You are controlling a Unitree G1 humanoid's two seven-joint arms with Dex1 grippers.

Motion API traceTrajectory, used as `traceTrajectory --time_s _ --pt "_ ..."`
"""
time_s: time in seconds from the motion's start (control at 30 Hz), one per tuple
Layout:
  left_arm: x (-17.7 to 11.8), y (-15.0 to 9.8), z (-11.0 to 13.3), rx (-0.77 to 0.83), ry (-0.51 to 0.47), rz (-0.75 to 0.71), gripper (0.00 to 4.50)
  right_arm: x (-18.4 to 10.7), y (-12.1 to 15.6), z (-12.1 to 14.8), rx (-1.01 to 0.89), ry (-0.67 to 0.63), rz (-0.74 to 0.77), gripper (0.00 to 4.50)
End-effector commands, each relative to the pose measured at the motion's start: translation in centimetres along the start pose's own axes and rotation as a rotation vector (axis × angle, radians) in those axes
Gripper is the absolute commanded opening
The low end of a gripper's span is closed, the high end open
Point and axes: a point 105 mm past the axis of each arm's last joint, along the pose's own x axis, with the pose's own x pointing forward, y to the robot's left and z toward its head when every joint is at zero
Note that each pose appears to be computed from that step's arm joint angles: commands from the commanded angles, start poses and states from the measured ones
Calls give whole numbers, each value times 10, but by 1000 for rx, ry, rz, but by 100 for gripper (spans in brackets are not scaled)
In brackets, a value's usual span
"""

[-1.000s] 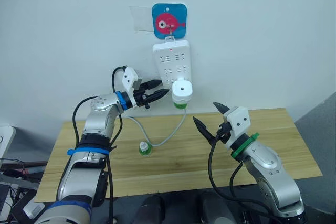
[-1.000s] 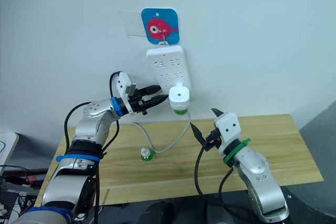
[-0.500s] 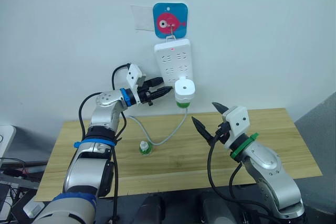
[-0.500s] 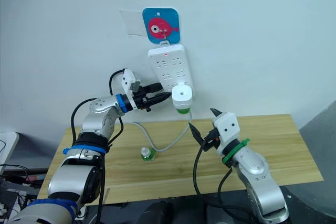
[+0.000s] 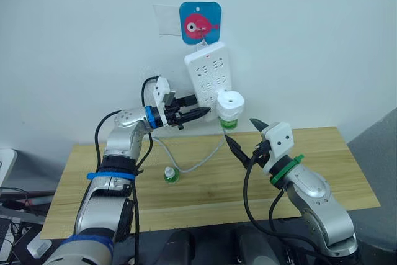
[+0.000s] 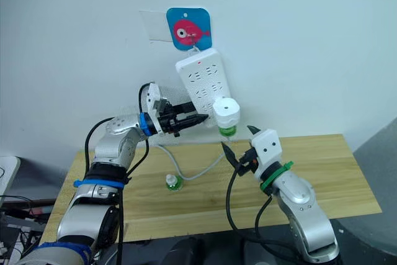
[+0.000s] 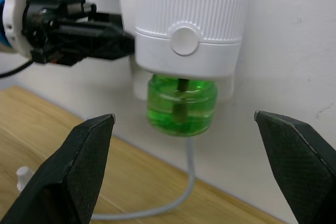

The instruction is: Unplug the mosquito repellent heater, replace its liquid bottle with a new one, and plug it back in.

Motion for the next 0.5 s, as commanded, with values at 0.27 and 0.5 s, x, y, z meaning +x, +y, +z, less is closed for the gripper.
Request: traceTrajectory --time_s 0.27,0.5 --pt "14 -5 22 11 -65 -2 235 6 3 32 42 -60 -4 450" --pt "12 -6 21 0 -67 -3 134 12 3 41 71 -66 -13 450"
